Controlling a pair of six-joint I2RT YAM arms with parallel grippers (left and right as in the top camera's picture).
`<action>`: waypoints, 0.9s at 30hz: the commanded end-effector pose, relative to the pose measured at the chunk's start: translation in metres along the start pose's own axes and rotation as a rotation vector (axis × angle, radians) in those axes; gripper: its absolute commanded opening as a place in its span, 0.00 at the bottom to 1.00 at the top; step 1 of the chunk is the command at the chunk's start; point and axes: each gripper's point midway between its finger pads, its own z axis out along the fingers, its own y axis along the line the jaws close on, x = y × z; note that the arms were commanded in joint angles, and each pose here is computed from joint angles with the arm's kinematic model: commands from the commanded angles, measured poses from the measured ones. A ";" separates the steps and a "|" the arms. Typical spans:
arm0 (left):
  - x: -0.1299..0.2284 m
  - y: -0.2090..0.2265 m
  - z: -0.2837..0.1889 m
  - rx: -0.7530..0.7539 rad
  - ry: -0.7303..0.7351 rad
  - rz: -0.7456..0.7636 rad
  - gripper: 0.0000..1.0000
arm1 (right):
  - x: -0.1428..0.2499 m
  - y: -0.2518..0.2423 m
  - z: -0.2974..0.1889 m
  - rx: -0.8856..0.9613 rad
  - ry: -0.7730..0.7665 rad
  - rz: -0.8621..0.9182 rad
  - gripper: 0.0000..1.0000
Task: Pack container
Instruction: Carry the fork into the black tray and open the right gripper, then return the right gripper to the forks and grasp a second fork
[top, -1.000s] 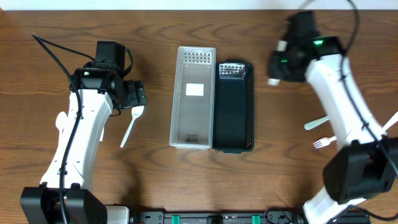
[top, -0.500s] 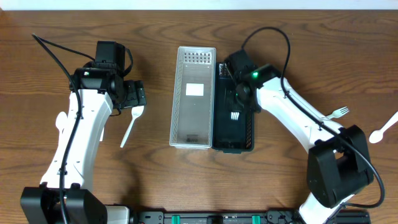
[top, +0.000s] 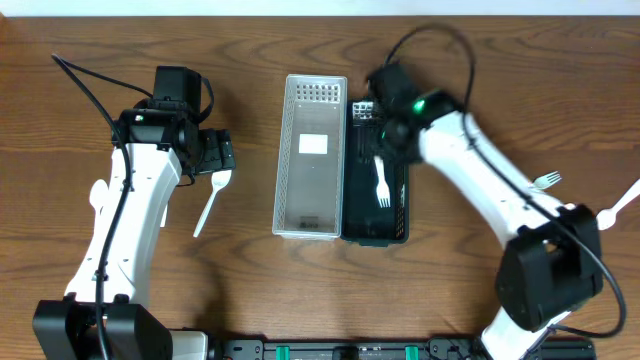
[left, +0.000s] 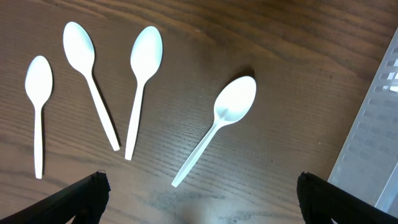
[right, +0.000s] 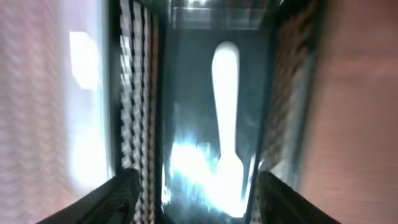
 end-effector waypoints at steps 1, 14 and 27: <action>-0.006 0.003 -0.008 -0.003 -0.028 -0.022 0.98 | -0.054 -0.041 -0.048 0.027 -0.144 0.143 0.64; -0.006 0.003 -0.008 -0.003 -0.028 -0.022 0.98 | -0.015 -0.279 -0.043 0.251 -0.019 0.831 0.82; -0.006 0.003 -0.008 -0.002 -0.028 -0.022 0.98 | 0.056 -0.317 0.039 0.286 0.053 0.899 0.84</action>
